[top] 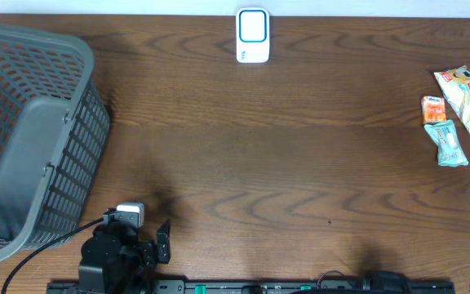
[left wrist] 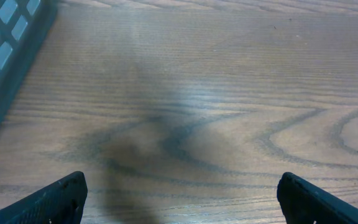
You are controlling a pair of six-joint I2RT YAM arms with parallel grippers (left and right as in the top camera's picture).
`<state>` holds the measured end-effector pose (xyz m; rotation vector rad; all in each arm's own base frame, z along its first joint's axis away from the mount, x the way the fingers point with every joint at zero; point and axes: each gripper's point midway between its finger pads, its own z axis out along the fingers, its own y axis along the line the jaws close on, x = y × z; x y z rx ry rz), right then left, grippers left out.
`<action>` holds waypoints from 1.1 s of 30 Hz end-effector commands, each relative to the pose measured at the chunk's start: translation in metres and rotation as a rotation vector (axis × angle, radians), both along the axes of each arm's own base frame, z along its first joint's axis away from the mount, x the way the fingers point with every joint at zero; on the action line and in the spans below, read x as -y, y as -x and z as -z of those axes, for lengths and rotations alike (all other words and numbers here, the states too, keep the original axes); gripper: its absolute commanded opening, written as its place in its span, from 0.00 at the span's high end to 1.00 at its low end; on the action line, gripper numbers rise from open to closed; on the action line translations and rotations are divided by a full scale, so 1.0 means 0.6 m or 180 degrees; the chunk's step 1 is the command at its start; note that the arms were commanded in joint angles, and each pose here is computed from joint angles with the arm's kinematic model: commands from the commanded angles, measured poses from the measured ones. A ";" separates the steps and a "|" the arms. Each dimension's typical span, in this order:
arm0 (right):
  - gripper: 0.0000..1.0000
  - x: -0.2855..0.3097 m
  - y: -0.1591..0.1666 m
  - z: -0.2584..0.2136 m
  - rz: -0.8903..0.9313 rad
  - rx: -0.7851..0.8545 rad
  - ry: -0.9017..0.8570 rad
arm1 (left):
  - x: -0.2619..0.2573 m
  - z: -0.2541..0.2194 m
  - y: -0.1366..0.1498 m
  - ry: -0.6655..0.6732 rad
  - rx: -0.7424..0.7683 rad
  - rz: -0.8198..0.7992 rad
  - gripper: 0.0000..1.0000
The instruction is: Scan the item barcode
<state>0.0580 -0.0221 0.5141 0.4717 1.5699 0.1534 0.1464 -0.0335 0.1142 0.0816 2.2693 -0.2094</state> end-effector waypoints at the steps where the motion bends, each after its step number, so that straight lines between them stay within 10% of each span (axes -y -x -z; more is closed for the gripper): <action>1: 0.01 0.004 0.022 0.007 -0.0005 0.0188 -0.0032 | 0.004 -0.003 0.001 0.0013 0.0011 0.0055 0.02; 33: 0.01 0.047 -0.244 0.372 0.0260 0.0980 -0.0925 | 0.004 -0.003 0.001 0.0013 0.0011 0.0055 0.02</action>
